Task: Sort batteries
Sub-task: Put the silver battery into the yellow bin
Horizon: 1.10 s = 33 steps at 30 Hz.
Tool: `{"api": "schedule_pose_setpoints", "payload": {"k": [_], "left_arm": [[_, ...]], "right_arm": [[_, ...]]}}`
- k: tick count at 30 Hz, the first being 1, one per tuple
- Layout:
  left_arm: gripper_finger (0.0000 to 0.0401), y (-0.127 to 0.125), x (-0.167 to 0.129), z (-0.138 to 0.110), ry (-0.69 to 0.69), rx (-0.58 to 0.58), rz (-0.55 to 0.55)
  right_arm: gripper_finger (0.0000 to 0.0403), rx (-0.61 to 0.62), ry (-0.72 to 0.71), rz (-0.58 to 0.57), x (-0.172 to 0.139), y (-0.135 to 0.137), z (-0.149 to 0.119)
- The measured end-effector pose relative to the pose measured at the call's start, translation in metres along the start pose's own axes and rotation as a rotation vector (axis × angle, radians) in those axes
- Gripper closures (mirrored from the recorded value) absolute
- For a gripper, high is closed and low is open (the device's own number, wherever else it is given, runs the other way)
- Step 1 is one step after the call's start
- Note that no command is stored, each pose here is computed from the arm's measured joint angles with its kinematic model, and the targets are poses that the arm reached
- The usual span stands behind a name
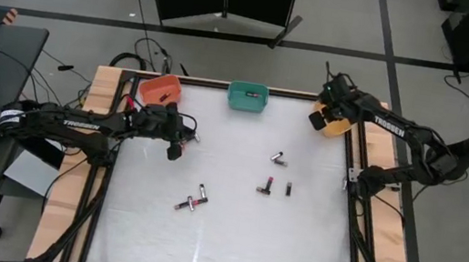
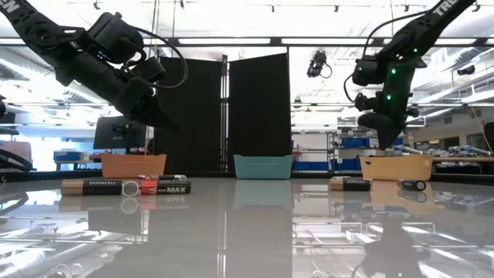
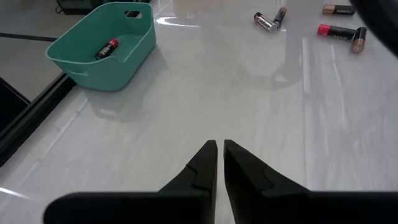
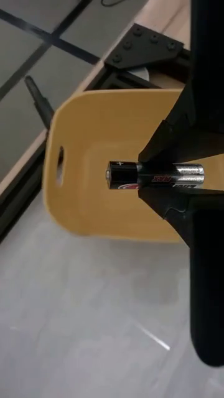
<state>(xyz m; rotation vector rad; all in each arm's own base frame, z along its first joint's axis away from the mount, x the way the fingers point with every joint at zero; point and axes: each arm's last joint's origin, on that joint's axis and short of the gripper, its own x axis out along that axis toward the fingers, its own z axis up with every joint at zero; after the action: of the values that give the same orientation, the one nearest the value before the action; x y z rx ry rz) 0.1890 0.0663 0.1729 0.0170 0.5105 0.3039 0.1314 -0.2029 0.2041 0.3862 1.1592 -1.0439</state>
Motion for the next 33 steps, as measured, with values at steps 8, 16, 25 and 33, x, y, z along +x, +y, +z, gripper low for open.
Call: {"api": "schedule_pose_setpoints", "payload": {"k": [8, 16, 25, 33], "left_arm": [[0.0366, 0.000, 0.000, 0.000, 0.000, 0.019, 0.000], [0.0366, 0.000, 0.000, 0.000, 0.001, 0.025, 0.000], [0.0366, 0.000, 0.000, 0.000, 0.001, 0.026, 0.000], [0.0366, 0.000, 0.000, 0.000, 0.001, 0.021, 0.000]], "right_arm": [[0.0341, 0.011, -0.004, 0.024, 0.003, -0.003, -0.001], [0.0341, -0.009, 0.061, 0.030, 0.028, -0.001, 0.002], [0.0341, -0.019, 0.077, 0.030, 0.046, 0.001, 0.021], [0.0340, -0.034, 0.096, 0.023, 0.053, -0.004, 0.022]]}}
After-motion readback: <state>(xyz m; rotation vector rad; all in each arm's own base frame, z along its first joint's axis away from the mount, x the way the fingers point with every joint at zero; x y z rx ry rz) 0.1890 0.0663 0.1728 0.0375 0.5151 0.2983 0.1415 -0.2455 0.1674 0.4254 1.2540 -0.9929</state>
